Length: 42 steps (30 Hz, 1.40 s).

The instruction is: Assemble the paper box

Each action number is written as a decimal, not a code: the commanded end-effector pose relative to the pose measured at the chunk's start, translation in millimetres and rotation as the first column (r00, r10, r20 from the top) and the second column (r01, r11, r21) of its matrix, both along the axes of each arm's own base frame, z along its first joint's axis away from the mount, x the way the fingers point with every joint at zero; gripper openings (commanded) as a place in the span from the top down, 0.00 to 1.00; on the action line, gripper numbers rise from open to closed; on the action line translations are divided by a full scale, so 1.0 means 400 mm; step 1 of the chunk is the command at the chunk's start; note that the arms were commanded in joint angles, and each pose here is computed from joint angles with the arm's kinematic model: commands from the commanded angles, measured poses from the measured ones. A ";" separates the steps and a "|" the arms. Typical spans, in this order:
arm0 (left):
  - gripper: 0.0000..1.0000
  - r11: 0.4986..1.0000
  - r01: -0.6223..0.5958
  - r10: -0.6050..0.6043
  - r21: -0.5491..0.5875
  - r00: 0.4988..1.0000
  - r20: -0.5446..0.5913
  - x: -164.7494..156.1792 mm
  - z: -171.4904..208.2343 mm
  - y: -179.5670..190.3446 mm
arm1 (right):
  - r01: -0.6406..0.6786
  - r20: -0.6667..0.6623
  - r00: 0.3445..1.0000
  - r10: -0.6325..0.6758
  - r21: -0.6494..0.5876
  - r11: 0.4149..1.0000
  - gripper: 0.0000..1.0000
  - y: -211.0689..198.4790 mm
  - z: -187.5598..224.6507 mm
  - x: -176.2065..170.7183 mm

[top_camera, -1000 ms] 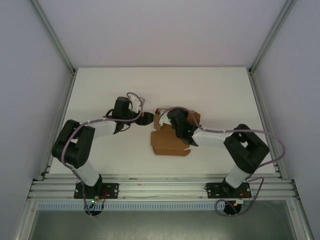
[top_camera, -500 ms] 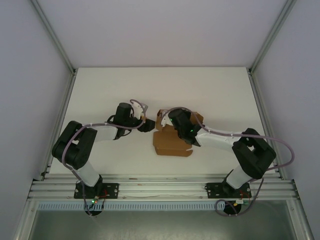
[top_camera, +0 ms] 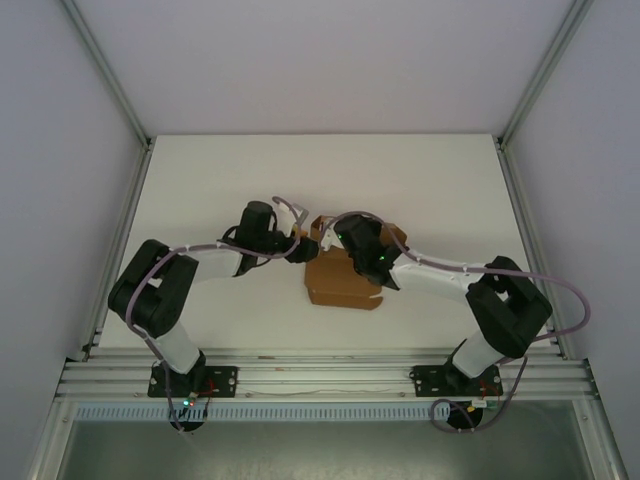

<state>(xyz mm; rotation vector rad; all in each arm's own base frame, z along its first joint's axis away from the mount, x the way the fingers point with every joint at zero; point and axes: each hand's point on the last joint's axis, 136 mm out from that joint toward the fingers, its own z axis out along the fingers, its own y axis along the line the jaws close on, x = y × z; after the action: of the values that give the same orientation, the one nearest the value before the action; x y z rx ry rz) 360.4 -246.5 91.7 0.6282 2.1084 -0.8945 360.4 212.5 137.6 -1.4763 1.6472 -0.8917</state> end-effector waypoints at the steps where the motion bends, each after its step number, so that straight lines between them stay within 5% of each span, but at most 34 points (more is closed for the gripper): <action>1: 0.34 1.000 -0.002 0.000 0.023 0.997 0.080 0.029 0.015 -0.022 | -0.003 -0.004 1.000 0.003 0.002 1.000 1.00 0.012 0.006 -0.013; 5: 0.43 0.995 -0.052 0.043 0.082 0.994 0.104 0.047 -0.009 -0.016 | 0.003 -0.012 1.000 -0.003 0.023 1.000 1.00 0.014 -0.003 -0.026; 15: 0.47 0.980 -0.136 0.113 0.148 0.982 0.151 0.064 -0.059 -0.017 | 0.017 -0.068 0.998 -0.015 0.023 1.000 1.00 0.013 -0.073 -0.059; 38: 0.74 0.983 -0.165 0.146 0.082 0.970 0.195 0.073 -0.048 -0.029 | 0.022 -0.121 0.993 -0.009 0.110 0.994 0.95 0.046 -0.056 -0.077; 42: 0.74 0.984 -0.159 0.140 0.082 0.970 0.197 0.072 -0.049 -0.033 | 0.022 -0.123 0.992 -0.005 0.135 0.991 0.88 0.052 -0.046 -0.079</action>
<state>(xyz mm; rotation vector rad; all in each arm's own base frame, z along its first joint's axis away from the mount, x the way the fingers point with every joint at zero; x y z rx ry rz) 379.8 -256.8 62.6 0.5897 2.0668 -0.6408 339.2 218.6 121.3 -1.4073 1.7659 -0.8007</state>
